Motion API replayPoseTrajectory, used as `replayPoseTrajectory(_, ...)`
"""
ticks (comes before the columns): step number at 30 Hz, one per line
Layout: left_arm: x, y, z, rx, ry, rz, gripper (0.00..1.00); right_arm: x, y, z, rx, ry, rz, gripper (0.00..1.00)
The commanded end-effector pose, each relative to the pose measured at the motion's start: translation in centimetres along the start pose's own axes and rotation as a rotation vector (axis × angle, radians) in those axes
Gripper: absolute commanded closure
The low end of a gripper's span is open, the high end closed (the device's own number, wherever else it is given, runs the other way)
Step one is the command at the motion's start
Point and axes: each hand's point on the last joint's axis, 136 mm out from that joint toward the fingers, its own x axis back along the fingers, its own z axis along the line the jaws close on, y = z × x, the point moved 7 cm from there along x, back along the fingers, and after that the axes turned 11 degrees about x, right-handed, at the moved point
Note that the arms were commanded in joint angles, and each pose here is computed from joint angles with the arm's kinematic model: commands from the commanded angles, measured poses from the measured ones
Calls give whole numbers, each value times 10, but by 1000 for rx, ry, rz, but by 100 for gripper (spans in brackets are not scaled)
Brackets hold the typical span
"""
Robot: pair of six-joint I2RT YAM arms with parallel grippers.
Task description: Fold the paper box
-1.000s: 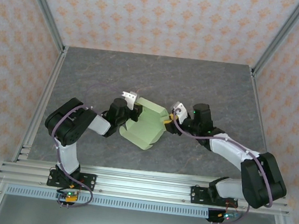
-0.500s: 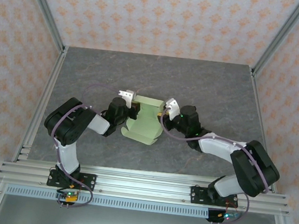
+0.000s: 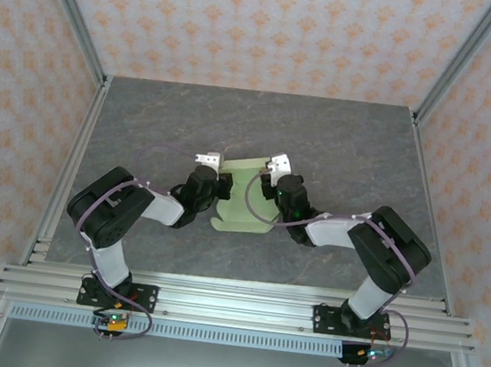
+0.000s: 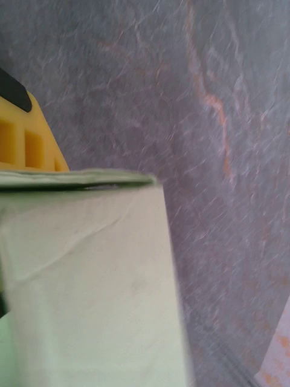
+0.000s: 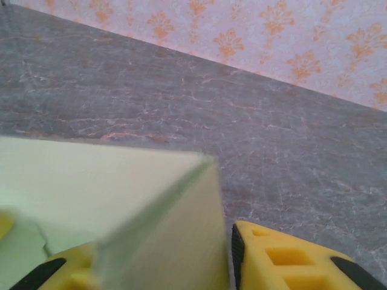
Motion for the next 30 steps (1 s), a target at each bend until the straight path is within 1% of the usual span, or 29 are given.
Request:
replayPoseTrajectory(1, 7, -5, -11, 40, 28, 28, 100, -9, 18, -9, -47, -134, -46, 69)
replayPoseTrajectory(2, 8, -5, -10, 60, 50, 31, 100, -11, 17, -12, -53, -184, -33, 72)
replayPoseTrajectory(4, 12, -6, -10, 85, 74, 30, 100, -16, 17, -18, -71, -285, -21, 74)
replayPoseTrajectory(6, 15, -4, -10, 132, 107, 26, 100, -21, 18, -19, -60, -336, -3, 74)
replayPoseTrajectory(8, 19, -2, -13, 149, 135, 12, 100, -25, 21, -19, -45, -410, 16, 80)
replayPoseTrajectory(9, 21, -1, -15, 146, 144, 3, 100, -26, 21, -20, -47, -446, 20, 81)
replayPoseTrajectory(11, 25, 1, -18, 148, 160, -13, 100, -30, 17, -21, -50, -498, 40, 83)
replayPoseTrajectory(13, 27, 3, -17, 174, 179, -23, 100, -32, 14, -21, -59, -521, 53, 82)
replayPoseTrajectory(15, 30, 4, -14, 181, 203, -37, 100, -30, 13, -21, -89, -507, 35, 82)
replayPoseTrajectory(16, 32, 6, -12, 184, 226, -51, 100, -28, 13, -20, -90, -493, 15, 84)
replayPoseTrajectory(19, 39, 8, -4, 198, 284, -84, 100, -24, 10, -19, -84, -453, -5, 98)
replayPoseTrajectory(20, 40, 9, -4, 196, 280, -89, 100, -23, 7, -18, -85, -431, -5, 100)
replayPoseTrajectory(23, 42, 10, -1, 199, 300, -106, 100, -25, -2, -11, -75, -378, -8, 100)
replayPoseTrajectory(27, 43, 11, 1, 200, 321, -115, 100, -22, -1, -6, -93, -324, -43, 100)
replayPoseTrajectory(28, 43, 10, 2, 198, 329, -117, 100, -21, 1, -3, -92, -291, -54, 94)
replayPoseTrajectory(29, 44, 11, 3, 202, 334, -123, 100, -19, 2, -2, -91, -260, -60, 86)
replayPoseTrajectory(30, 45, 12, 4, 208, 346, -133, 100, -16, 5, 0, -90, -221, -69, 81)
